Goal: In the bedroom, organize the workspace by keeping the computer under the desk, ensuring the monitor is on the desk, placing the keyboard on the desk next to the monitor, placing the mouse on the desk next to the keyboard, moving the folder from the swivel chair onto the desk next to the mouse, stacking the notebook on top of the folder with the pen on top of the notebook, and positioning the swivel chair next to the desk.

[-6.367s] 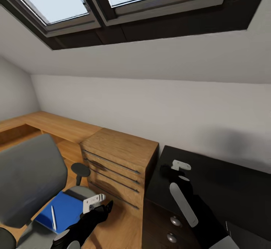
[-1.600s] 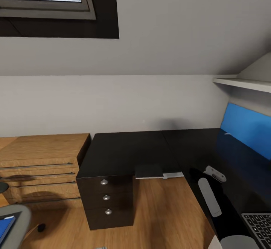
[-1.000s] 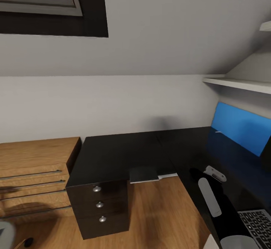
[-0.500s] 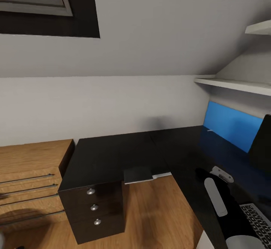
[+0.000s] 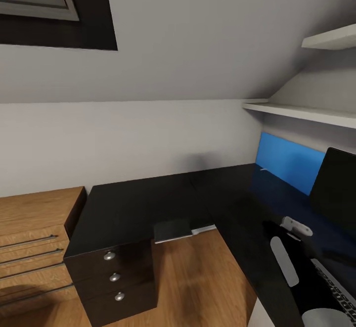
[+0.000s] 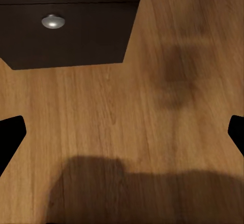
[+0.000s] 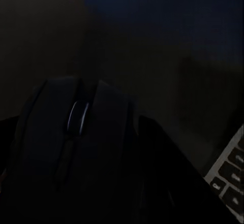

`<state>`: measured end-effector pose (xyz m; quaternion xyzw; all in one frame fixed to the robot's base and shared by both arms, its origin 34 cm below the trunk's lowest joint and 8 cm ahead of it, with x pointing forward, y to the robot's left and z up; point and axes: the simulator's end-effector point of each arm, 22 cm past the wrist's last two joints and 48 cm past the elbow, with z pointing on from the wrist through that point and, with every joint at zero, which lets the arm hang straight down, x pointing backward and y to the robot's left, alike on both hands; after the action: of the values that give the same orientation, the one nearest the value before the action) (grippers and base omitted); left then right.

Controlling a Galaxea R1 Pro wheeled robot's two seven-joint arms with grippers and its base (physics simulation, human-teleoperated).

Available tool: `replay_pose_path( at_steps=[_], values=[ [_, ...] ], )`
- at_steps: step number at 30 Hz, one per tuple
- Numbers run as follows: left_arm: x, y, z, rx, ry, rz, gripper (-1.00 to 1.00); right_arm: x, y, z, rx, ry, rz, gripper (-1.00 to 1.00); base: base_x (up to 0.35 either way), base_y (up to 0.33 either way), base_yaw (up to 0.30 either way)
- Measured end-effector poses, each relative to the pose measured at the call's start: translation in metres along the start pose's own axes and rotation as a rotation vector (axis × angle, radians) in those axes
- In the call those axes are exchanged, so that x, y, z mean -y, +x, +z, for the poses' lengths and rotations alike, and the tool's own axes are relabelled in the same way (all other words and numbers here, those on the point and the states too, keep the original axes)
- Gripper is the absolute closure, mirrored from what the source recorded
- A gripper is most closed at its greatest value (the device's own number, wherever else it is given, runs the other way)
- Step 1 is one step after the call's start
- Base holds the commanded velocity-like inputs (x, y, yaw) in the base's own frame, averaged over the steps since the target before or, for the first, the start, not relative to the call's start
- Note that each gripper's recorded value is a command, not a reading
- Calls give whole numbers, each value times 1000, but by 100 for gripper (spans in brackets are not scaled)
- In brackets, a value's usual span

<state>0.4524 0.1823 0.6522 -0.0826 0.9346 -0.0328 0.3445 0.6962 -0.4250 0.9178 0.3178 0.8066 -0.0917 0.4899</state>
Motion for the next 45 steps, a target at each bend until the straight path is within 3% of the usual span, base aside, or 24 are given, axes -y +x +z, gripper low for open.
replay_pose_path(
  at_steps=[2, 3, 5, 6, 7, 15, 16, 19, 22, 28, 36, 37, 45],
  values=[
    [0, 0, 0, 0, 1, 0, -100, 1, 1, 8, 37, 5, -75, 100, 0, 0, -3],
    [0, 0, 0, 0, 1, 0, -100, -5, -1, 27, 55, 13, -156, 100, 0, 0, -1],
    [1, 0, 0, 0, 2, -1, -100, -20, -9, 48, 55, 6, -203, 100, 0, 0, 0],
    [1, 0, 0, 0, 1, -1, -100, -18, -16, 71, 46, -7, -224, 100, 0, 0, 0],
    [1, 0, 0, 0, 1, -1, -100, -14, -16, 81, 29, -16, -231, 100, 0, 0, 0],
    [1, 0, 0, 0, 1, 0, -100, -1, -3, 96, -49, -28, -224, 100, 0, 0, 0],
    [1, 0, 0, 0, 1, -1, -100, 6, 12, 96, -103, -16, -227, 100, 0, 0, 0],
    [2, 0, 0, 0, 2, -1, -100, 14, 22, 96, -152, -3, -228, 100, 0, 0, 0],
    [2, 0, 0, -1, 2, -2, -100, 30, 24, 98, -184, 23, -158, 100, 0, 0, 0],
    [1, 0, 0, 0, 1, -2, -100, 49, 18, 100, -188, 70, -120, 100, 0, 0, 0],
    [1, -1, 0, 1, 2, -1, -100, 57, 16, 100, -192, 90, -121, 100, 0, 0, 0],
    [1, -1, 0, 3, 4, -1, -100, 57, 23, 98, -227, 89, -132, 100, 0, 0, 0],
    [4, -1, 0, 2, 11, -1, -100, 83, 30, 96, -305, 128, -177, 100, 0, 0, 0]
  ],
)
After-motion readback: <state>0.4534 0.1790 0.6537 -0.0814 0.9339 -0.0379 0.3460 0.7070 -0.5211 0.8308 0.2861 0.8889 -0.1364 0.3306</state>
